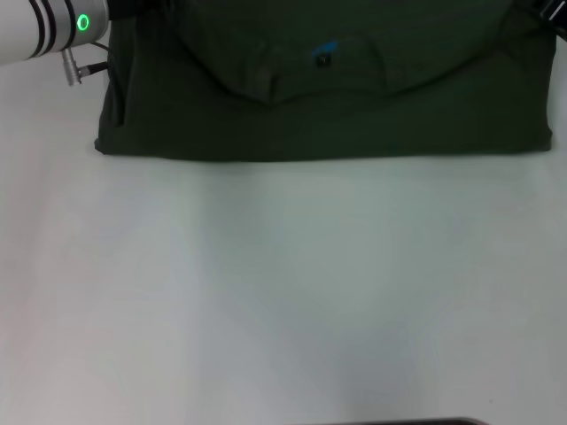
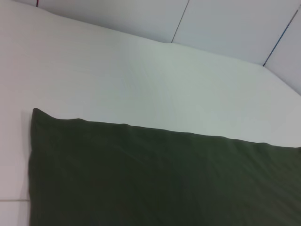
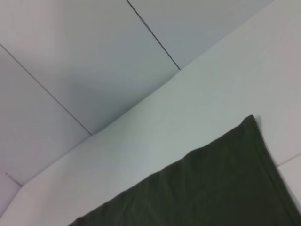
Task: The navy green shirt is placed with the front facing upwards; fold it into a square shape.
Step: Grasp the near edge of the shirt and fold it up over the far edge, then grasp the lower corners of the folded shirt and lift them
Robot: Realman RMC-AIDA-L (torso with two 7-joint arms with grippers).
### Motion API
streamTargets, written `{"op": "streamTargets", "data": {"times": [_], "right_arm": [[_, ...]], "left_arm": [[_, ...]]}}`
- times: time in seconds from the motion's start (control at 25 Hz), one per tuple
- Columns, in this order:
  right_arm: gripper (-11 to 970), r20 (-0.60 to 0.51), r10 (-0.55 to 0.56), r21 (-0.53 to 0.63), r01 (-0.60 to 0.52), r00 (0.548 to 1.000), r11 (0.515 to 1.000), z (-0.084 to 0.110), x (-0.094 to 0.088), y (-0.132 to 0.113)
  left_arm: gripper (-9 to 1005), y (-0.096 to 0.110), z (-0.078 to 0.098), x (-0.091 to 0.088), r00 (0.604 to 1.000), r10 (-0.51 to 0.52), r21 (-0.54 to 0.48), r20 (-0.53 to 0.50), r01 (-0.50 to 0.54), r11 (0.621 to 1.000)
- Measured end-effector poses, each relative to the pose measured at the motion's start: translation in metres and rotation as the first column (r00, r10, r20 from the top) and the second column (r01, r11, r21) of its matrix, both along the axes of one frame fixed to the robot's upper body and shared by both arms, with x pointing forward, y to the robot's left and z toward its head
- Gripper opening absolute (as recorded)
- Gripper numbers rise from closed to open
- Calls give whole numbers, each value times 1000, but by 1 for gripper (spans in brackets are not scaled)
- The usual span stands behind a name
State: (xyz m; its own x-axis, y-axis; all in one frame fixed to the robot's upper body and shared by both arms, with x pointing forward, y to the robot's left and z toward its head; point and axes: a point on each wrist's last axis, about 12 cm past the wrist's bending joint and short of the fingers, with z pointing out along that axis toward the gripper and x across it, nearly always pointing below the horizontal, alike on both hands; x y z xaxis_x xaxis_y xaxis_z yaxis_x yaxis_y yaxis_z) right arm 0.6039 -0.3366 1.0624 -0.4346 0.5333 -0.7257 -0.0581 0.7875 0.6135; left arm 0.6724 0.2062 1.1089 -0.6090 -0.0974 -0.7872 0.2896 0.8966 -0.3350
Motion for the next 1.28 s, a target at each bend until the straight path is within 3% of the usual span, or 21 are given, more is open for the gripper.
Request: {"op": "streamTargets", "data": {"times": [0.52, 0.84, 0.96, 1.08, 1.28], "right_arm": [[161, -107, 74, -77, -82, 991, 994, -2, 13, 9], [488, -85, 129, -46, -133, 988, 990, 27, 15, -19], [639, -60, 129, -70, -134, 990, 989, 34, 21, -20], [707, -64, 150, -91, -155, 987, 984, 37, 27, -13], [775, -99, 194, -58, -200, 976, 978, 38, 26, -5]], "left_arm": [[175, 5, -4, 1, 999, 42, 16, 0, -42, 999], [522, 28, 1, -7, 998, 62, -25, 0, -62, 998], [642, 32, 1, -9, 998, 68, -34, -3, -68, 997], [811, 34, -1, -12, 998, 67, -45, -15, -68, 997], [808, 35, -3, -16, 998, 54, -55, -29, -56, 997]]}}
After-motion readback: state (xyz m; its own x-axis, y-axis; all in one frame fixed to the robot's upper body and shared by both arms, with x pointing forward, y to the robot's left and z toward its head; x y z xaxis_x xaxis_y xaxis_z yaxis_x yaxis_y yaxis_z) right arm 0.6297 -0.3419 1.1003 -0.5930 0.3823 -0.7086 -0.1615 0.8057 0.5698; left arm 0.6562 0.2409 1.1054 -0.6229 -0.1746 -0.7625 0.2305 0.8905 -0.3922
